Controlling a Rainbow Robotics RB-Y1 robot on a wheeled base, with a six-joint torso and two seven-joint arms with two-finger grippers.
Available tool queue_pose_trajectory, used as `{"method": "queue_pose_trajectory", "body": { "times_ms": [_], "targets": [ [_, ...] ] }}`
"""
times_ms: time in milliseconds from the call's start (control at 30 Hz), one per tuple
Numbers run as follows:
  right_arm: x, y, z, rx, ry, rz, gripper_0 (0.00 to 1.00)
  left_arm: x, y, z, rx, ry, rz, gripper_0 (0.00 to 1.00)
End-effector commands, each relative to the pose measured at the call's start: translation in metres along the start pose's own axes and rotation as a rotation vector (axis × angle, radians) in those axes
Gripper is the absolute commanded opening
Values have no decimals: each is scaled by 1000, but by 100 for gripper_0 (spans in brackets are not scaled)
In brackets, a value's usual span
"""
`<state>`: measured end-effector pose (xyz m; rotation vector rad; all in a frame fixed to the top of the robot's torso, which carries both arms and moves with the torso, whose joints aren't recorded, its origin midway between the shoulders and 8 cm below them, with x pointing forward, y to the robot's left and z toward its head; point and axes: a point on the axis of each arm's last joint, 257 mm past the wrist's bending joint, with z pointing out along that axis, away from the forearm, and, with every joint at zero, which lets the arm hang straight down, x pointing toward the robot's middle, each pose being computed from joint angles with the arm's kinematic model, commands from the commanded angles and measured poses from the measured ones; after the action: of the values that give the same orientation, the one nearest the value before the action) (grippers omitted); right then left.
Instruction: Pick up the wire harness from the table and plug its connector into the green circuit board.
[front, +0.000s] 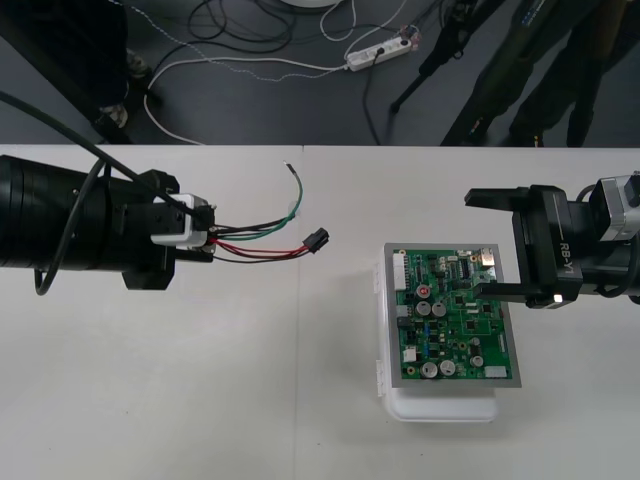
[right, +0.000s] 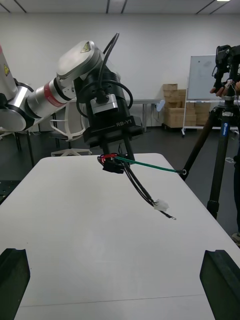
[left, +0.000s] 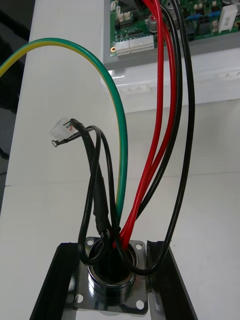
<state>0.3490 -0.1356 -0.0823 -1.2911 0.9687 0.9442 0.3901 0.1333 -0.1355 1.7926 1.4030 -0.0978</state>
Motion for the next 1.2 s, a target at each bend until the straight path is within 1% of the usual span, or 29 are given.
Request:
{"method": "queue_pose_trajectory", "body": {
  "times_ms": [33, 433, 800, 1133, 1200],
  "targets": [
    [-18, -10, -6, 2, -5, -2, 100, -15, -21, -10, -6, -33, -79, 0],
    [-19, -10, -5, 1, -11, 1, 100, -40, -43, -16, -39, -107, -140, 0],
    [-19, -9, -6, 3, -13, -7, 100, -61, -63, -9, -48, -170, -197, 0],
    [-19, -10, -7, 8, -13, -12, 100, -82, -100, 5, 31, -202, -219, 0],
    [-21, -11, -8, 11, -13, -19, 100, -92, -104, 8, 44, -228, -227, 0]
  ]
}}
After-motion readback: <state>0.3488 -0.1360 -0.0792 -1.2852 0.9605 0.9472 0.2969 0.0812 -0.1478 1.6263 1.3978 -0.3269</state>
